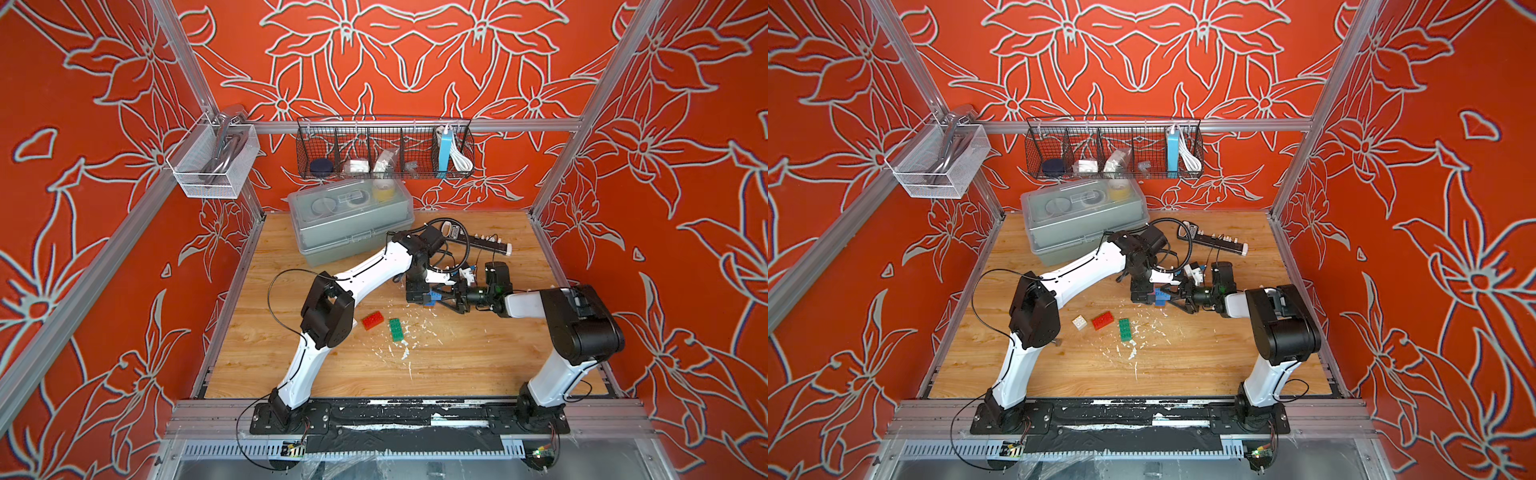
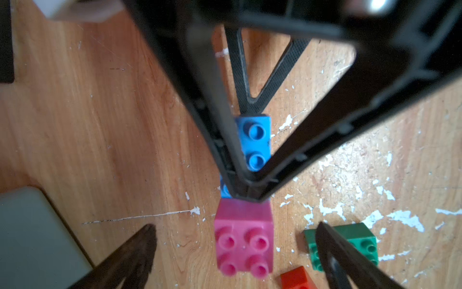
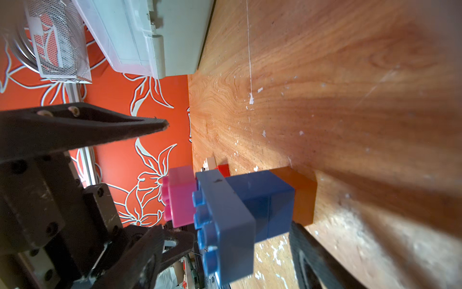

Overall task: Assemble a spoon with lego
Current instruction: Assemble the lego brick with the lego brick.

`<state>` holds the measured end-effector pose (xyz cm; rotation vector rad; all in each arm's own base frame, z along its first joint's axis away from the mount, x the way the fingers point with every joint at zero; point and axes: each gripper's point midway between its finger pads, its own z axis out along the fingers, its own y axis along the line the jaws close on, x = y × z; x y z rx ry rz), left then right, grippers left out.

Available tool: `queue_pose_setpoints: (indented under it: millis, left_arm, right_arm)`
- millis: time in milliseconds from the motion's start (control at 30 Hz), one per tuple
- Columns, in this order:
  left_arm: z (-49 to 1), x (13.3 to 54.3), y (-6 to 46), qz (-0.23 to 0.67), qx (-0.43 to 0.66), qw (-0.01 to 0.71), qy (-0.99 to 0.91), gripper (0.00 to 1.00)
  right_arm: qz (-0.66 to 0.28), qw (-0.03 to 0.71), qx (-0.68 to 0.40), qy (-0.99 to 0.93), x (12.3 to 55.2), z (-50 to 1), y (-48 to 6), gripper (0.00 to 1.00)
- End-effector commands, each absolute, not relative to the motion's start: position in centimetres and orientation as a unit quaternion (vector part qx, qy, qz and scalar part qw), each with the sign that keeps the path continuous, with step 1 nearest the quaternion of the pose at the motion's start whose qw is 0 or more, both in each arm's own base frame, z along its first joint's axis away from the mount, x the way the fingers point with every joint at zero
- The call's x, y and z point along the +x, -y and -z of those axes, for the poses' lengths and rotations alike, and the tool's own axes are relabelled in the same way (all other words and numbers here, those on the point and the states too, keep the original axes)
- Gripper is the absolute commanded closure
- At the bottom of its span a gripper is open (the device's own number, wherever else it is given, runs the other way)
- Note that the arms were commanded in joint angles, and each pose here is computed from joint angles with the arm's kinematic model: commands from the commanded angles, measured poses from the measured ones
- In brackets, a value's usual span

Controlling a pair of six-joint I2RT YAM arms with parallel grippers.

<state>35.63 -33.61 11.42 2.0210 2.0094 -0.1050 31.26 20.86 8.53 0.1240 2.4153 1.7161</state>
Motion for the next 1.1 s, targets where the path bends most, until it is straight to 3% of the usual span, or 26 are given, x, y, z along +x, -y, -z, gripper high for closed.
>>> queue_pose_setpoints:
  millis: [0, 267, 500, 700, 1067]
  left_arm:
    - [-13.2, 35.0, 32.3, 0.045, 0.691, 0.156, -0.704, 0.02]
    - [-16.3, 34.7, 28.2, 0.020, 0.633, 0.237, -0.736, 0.02]
    - [-22.2, 35.0, 22.1, 0.085, 0.435, 0.400, -0.803, 0.02]
    - [-26.3, 35.0, 16.8, 0.117, 0.249, 0.543, -0.793, 0.02]
    - [-22.3, 34.4, 12.4, 0.106, 0.154, 0.516, -0.836, 0.02]
  right_arm:
    - [-0.555, 0.094, 0.048, -0.825, 30.7, -8.5, -19.8, 0.17]
    - [-0.475, 0.121, 0.027, -0.871, 29.2, -10.1, -16.8, 0.17]
    - [-0.323, 0.171, 0.016, -0.931, 28.2, -14.6, -11.5, 0.17]
    - [-0.259, 0.233, 0.026, -0.937, 27.8, -20.0, -10.5, 0.18]
    - [-0.110, 0.238, -0.115, -0.958, 26.1, -22.2, -17.2, 0.21]
